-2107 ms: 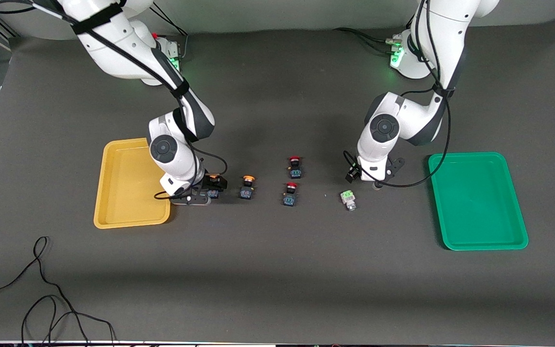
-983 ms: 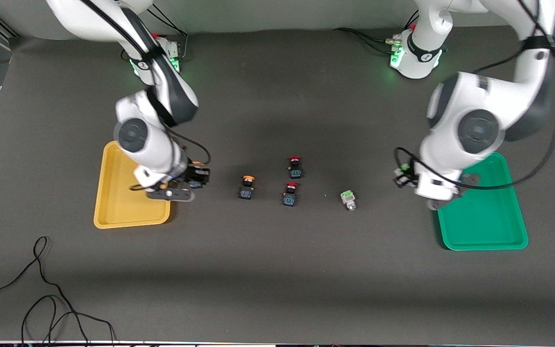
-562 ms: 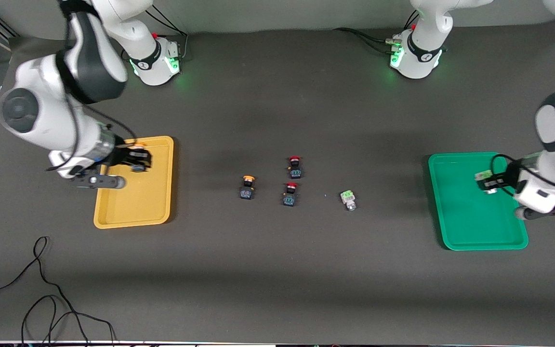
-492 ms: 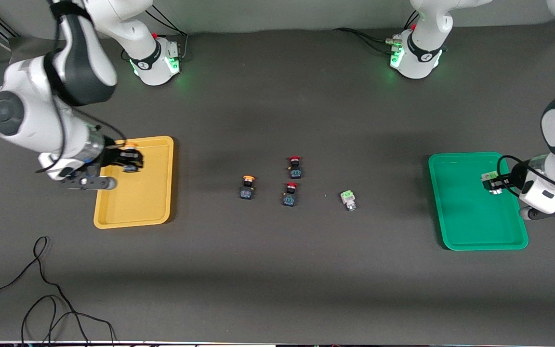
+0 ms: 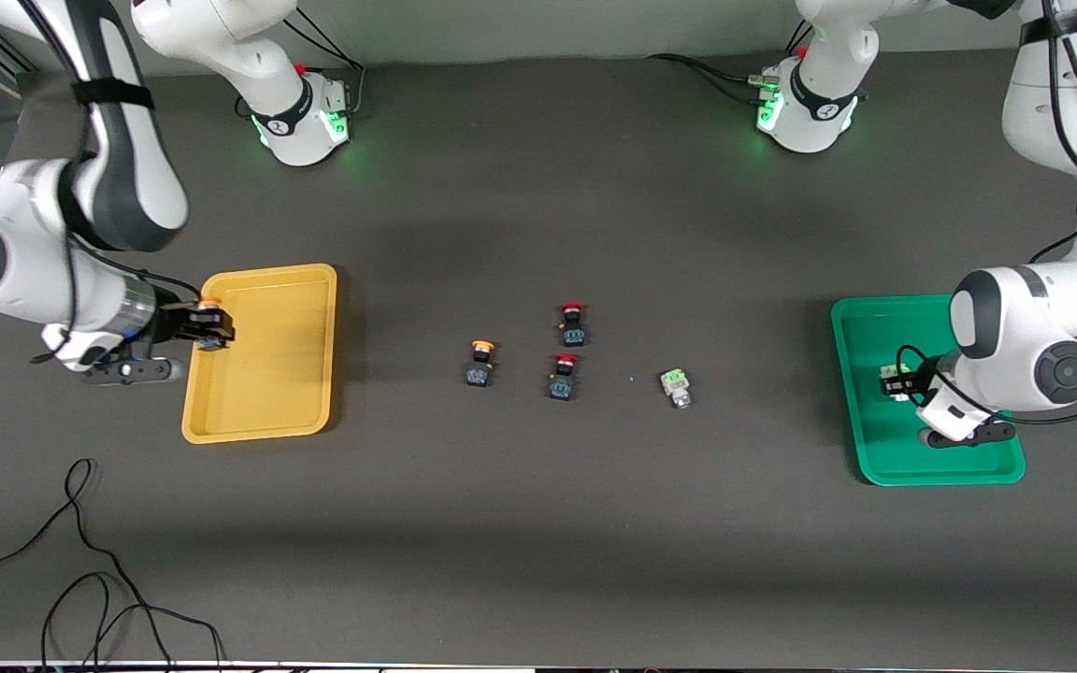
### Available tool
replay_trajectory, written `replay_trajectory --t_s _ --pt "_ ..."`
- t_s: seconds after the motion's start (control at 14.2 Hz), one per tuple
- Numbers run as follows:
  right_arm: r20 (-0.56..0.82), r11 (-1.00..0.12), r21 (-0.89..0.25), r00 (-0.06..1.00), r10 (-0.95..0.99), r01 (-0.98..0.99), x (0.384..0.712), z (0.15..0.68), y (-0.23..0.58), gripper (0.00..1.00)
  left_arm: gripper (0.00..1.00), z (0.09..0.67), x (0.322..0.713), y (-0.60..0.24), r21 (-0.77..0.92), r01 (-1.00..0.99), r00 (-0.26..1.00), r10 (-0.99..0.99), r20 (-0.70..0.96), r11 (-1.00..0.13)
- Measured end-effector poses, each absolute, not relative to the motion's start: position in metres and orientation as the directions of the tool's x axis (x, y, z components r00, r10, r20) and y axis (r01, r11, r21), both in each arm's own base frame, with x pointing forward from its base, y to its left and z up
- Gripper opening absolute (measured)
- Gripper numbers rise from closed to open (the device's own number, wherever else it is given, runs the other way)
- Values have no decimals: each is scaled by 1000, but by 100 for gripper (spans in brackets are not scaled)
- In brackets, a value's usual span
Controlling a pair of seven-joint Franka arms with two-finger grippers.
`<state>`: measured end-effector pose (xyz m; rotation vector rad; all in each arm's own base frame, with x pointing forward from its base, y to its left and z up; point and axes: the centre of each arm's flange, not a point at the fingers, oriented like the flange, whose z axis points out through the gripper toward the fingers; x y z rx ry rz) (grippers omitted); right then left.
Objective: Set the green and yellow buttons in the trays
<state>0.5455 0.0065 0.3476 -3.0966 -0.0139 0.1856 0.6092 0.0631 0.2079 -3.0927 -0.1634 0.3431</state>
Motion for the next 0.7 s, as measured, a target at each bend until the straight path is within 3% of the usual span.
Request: replay_trajectory --t_s 0.21,0.35,0.56,0.7 --pt "-98 -1000 3 995 16 16 533 283 4 44 78 244 625 68 -33 68 974 74 -215 -997" --pt "-99 -999 31 995 25 28 529 252 0 44 99 297 637 71 -31 50 967 56 -250 -998" --pt "-94 -998 65 995 21 27 527 222 -7 44 100 382 653 64 -26 36 973 41 -227 -999" --pt "-93 -997 78 996 11 18 526 211 -16 44 100 400 657 33 -23 21 978 26 -208 -1000"
